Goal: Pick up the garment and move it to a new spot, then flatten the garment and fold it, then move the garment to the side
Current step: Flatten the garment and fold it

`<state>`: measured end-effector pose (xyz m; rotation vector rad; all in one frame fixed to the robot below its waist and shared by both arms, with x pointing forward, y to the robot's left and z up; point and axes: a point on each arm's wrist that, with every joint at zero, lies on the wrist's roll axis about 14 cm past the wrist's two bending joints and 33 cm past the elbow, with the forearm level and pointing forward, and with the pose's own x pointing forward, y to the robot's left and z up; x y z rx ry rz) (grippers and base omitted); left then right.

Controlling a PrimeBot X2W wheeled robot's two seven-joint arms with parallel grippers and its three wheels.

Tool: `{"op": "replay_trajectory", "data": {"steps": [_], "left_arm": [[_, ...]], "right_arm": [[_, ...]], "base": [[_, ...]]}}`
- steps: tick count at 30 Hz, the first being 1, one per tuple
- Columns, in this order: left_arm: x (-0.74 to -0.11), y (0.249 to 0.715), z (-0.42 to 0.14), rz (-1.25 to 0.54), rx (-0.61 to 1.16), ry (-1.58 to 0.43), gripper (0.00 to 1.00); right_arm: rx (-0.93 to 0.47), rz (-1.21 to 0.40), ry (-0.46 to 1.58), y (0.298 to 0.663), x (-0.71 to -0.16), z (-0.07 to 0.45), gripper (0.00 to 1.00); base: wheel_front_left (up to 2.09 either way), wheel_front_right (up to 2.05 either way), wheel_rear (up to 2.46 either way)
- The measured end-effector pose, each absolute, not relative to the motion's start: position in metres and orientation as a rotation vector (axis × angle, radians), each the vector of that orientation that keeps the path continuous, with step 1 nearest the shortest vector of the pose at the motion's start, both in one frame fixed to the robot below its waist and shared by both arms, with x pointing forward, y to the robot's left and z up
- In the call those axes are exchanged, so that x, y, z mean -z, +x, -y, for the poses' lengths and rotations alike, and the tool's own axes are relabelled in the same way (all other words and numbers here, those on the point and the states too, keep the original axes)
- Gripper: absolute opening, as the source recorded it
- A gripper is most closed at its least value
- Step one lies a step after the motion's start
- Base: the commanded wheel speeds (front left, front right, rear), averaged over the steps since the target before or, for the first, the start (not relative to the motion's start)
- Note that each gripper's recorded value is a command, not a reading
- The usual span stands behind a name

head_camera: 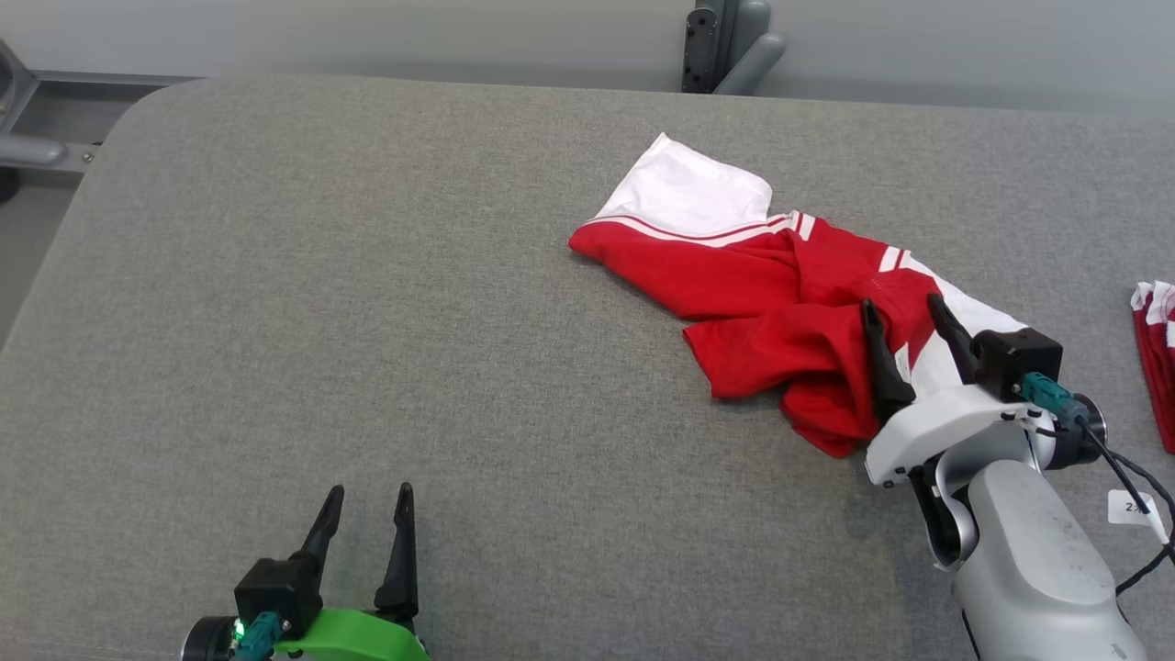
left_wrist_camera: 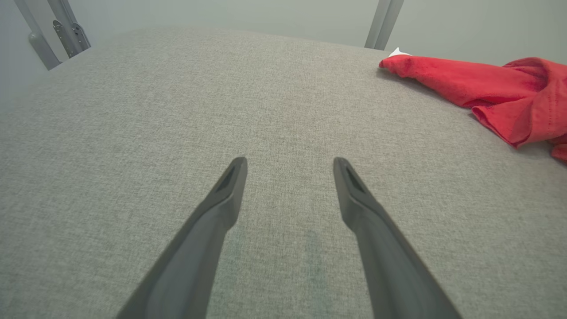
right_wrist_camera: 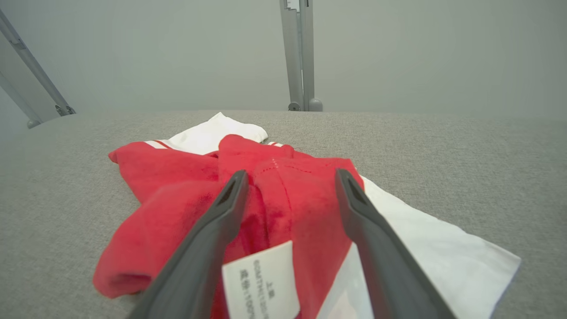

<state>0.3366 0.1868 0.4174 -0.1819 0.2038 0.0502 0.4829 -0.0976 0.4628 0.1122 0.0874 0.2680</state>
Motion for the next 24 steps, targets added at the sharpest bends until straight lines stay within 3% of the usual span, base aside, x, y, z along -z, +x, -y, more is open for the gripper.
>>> {"op": "replay_trajectory", "data": {"steps": [2, 6, 9, 10, 12, 14, 15, 16, 24], "left_arm": [[-0.416, 0.336, -0.187, -0.207, -0.052, -0.184, 1.00], [-0.414, 0.336, -0.188, -0.214, -0.057, -0.190, 1.00], [-0.413, 0.337, -0.188, -0.219, -0.059, -0.194, 1.00], [-0.413, 0.337, -0.188, -0.219, -0.059, -0.197, 1.00], [-0.412, 0.338, -0.188, -0.221, -0.060, -0.201, 1.00], [-0.410, 0.338, -0.187, -0.227, -0.061, -0.206, 1.00], [-0.409, 0.337, -0.188, -0.229, -0.065, -0.207, 1.00], [-0.409, 0.337, -0.188, -0.229, -0.065, -0.207, 1.00], [-0.412, 0.336, -0.190, -0.219, -0.070, -0.213, 1.00]], "right_arm": [[-0.264, -0.093, 0.112, 0.483, -0.461, 0.099, 1.00], [-0.252, -0.103, 0.116, 0.482, -0.457, 0.102, 0.88], [-0.246, -0.110, 0.117, 0.482, -0.454, 0.104, 0.63], [-0.244, -0.112, 0.117, 0.482, -0.453, 0.105, 0.47], [-0.242, -0.117, 0.113, 0.482, -0.452, 0.105, 0.36], [-0.239, -0.128, 0.112, 0.481, -0.448, 0.106, 0.18], [-0.237, -0.131, 0.112, 0.481, -0.447, 0.107, 0.04], [-0.236, -0.133, 0.112, 0.481, -0.447, 0.107, 0.00], [-0.251, -0.005, 0.150, 0.490, -0.490, 0.100, 0.00]], "base": [[0.00, 0.00, 0.00], [0.00, 0.00, 0.00], [0.00, 0.00, 0.00], [0.00, 0.00, 0.00], [0.00, 0.00, 0.00], [0.00, 0.00, 0.00], [0.00, 0.00, 0.00], [0.00, 0.00, 0.00], [0.00, 0.00, 0.00]]}}
